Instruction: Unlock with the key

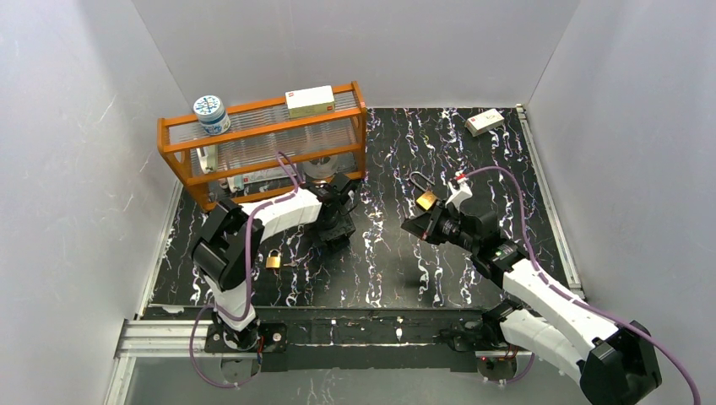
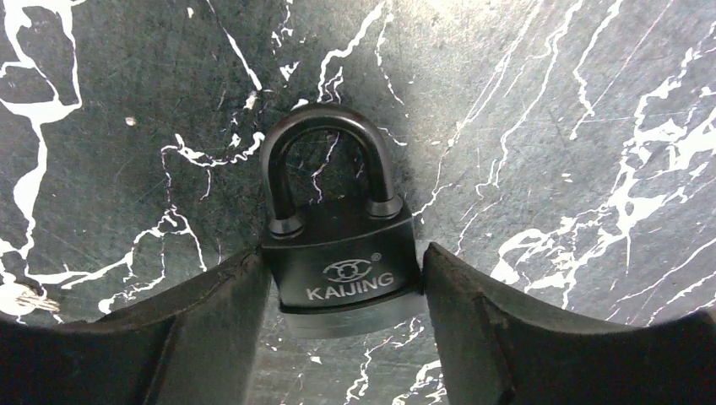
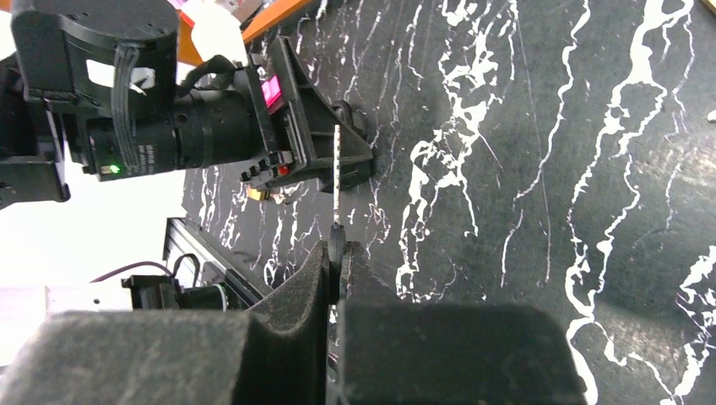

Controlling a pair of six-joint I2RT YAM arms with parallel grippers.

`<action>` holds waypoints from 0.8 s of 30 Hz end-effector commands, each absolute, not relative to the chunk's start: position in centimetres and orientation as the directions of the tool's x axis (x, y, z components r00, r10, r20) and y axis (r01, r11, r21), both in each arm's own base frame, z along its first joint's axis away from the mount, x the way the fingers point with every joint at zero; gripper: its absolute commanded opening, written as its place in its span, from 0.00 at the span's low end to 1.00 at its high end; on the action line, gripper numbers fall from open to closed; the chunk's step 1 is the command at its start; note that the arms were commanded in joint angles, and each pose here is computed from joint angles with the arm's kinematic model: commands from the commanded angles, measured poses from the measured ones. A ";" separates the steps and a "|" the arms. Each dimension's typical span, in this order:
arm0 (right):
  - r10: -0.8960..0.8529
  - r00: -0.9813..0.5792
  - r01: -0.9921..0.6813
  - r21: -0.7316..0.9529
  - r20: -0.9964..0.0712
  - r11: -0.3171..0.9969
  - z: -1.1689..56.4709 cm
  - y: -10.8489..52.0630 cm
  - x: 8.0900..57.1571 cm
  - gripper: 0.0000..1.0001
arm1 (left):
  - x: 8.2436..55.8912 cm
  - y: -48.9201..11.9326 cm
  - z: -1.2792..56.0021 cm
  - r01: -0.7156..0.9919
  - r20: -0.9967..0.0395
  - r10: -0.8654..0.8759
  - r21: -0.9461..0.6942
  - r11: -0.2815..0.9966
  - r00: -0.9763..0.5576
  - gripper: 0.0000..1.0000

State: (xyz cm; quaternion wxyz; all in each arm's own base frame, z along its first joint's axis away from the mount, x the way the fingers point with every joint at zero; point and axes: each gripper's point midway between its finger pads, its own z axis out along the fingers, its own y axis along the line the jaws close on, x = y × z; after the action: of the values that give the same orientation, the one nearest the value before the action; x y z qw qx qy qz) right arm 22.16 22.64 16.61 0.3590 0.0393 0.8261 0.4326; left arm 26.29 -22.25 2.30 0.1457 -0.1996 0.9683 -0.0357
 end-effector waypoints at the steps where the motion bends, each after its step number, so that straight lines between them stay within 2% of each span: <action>1: 0.388 -0.722 -0.247 0.737 -0.573 0.629 16.3 22.0 22.2 0.01 | 25.1 -20.2 2.1 -0.352 -0.256 -0.338 0.010 0.936 -0.905 0.56; 3: 0.392 -0.720 -0.249 0.740 -0.573 0.624 16.3 21.9 22.1 0.01 | 24.7 -19.8 2.4 -0.314 -0.238 -0.294 0.049 0.948 -0.926 0.38; 4: 0.395 -0.717 -0.251 0.742 -0.574 0.622 16.4 21.8 22.0 0.01 | 24.6 -20.0 2.5 -0.275 -0.220 -0.258 0.052 0.960 -0.941 0.25; 5: 0.396 -0.716 -0.254 0.742 -0.576 0.621 16.5 21.8 22.0 0.01 | 24.4 -20.2 2.9 -0.240 -0.201 -0.224 0.058 0.969 -0.954 0.17; 8: 0.400 -0.709 -0.261 0.743 -0.580 0.616 16.7 21.6 21.8 0.01 | 24.9 -20.3 5.7 -0.161 -0.208 -0.127 0.156 0.975 -0.970 0.04; 10: 0.402 -0.707 -0.263 0.745 -0.581 0.613 16.6 21.5 21.7 0.01 | 25.3 -19.6 7.8 -0.140 -0.248 -0.076 0.252 0.958 -0.966 0.00; 18: 0.392 -0.721 -0.269 0.752 -0.572 0.602 16.4 21.6 21.3 0.01 | 25.2 -15.6 12.1 -0.191 -0.333 -0.002 0.535 0.823 -0.943 0.00; 21: 0.391 -0.724 -0.270 0.755 -0.569 0.598 16.4 21.7 21.2 0.01 | 25.6 -15.1 13.0 -0.206 -0.376 0.026 0.565 0.799 -0.926 0.00; 24: 0.391 -0.730 -0.267 0.760 -0.561 0.593 16.3 21.7 21.0 0.01 | 25.6 -15.1 13.3 -0.259 -0.417 -0.018 0.531 0.807 -0.909 0.00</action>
State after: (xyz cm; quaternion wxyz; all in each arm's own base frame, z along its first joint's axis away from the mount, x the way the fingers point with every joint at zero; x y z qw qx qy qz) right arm 20.99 21.61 15.51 0.3556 0.0435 0.8251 0.4369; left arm 25.25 -17.67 10.34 0.1558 -0.0570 0.9538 0.2506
